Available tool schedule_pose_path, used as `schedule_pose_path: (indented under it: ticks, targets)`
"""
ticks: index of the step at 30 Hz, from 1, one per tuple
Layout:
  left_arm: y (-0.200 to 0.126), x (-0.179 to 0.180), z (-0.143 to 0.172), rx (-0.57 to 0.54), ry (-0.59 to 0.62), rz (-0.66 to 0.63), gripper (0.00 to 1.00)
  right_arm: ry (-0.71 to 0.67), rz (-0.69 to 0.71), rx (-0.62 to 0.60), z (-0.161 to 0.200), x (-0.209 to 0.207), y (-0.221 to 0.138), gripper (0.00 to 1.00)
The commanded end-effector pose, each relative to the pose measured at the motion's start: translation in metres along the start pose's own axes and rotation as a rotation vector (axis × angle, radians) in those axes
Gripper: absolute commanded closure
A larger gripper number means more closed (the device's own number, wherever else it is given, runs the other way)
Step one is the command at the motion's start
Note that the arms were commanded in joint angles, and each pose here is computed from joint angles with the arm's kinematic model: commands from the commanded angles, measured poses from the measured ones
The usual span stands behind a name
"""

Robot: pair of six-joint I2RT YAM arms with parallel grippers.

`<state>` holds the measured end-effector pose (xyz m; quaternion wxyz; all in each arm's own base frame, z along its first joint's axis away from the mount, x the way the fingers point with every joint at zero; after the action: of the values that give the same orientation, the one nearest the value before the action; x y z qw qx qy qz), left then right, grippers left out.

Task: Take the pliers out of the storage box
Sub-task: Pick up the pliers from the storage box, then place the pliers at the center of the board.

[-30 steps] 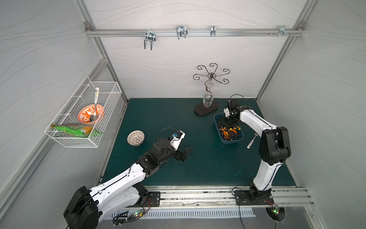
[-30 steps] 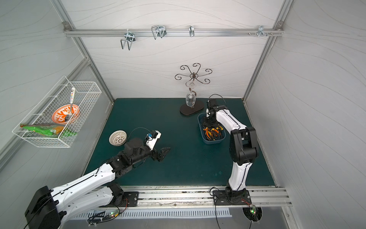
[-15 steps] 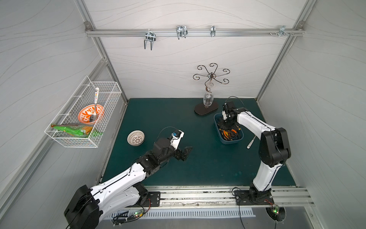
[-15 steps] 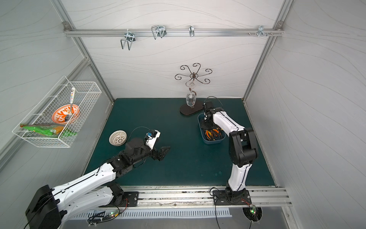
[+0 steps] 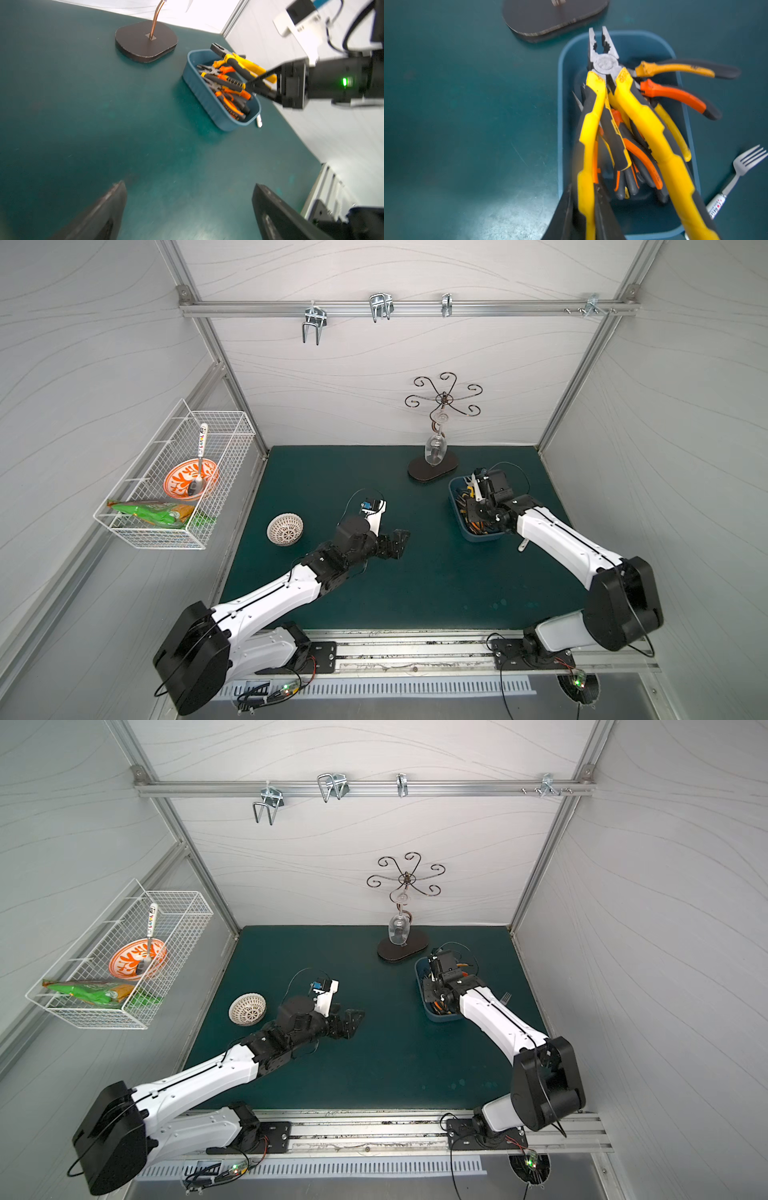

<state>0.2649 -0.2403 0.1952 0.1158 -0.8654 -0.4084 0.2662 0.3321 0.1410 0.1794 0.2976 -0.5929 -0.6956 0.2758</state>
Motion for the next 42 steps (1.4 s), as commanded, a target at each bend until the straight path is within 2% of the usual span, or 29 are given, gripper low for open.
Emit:
schedule_pose_path:
  ticks: [1,6,13,16,23,32,39,42]
  targets:
    - [0.008,-0.024,-0.049,-0.147,-0.137,0.108,0.00,-0.024,-0.042,-0.243,-0.035,0.012,-0.028,1.00]
    - [0.030,-0.047,-0.081,-0.201,-0.275,0.244,0.03,-0.015,-0.095,-0.327,-0.030,0.015,-0.047,1.00]
    - [0.063,-0.068,-0.110,-0.224,-0.431,0.385,0.08,0.008,-0.217,-0.351,-0.023,0.025,-0.071,1.00]
    - [0.075,-0.074,-0.116,-0.222,-0.471,0.401,0.10,0.020,-0.268,-0.347,-0.022,0.032,-0.077,1.00]
    - [0.096,-0.090,-0.121,-0.176,-0.569,0.401,0.24,0.007,-0.310,-0.373,-0.023,0.047,-0.091,1.00]
    - [0.120,-0.087,-0.111,-0.104,-0.721,0.353,0.32,0.026,-0.388,-0.372,-0.024,0.060,-0.098,1.00]
    - [0.133,-0.087,-0.107,-0.059,-0.732,0.317,0.35,0.029,-0.427,-0.382,-0.026,0.065,-0.104,1.00]
    - [0.136,-0.092,-0.109,-0.053,-0.756,0.358,0.46,0.031,-0.446,-0.376,-0.025,0.068,-0.105,1.00]
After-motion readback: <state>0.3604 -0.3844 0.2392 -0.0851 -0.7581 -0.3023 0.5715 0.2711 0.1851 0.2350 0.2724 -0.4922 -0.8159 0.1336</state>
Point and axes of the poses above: each gripper's point midway between its finger pads, its own y axis out along the fingers, its own x axis along the line the jaws close on, z = x × y, the point moved 3 cm from there along -y, back along the fingers, and after that the axes turned 8 degrees about y, right-handed, at the moved point
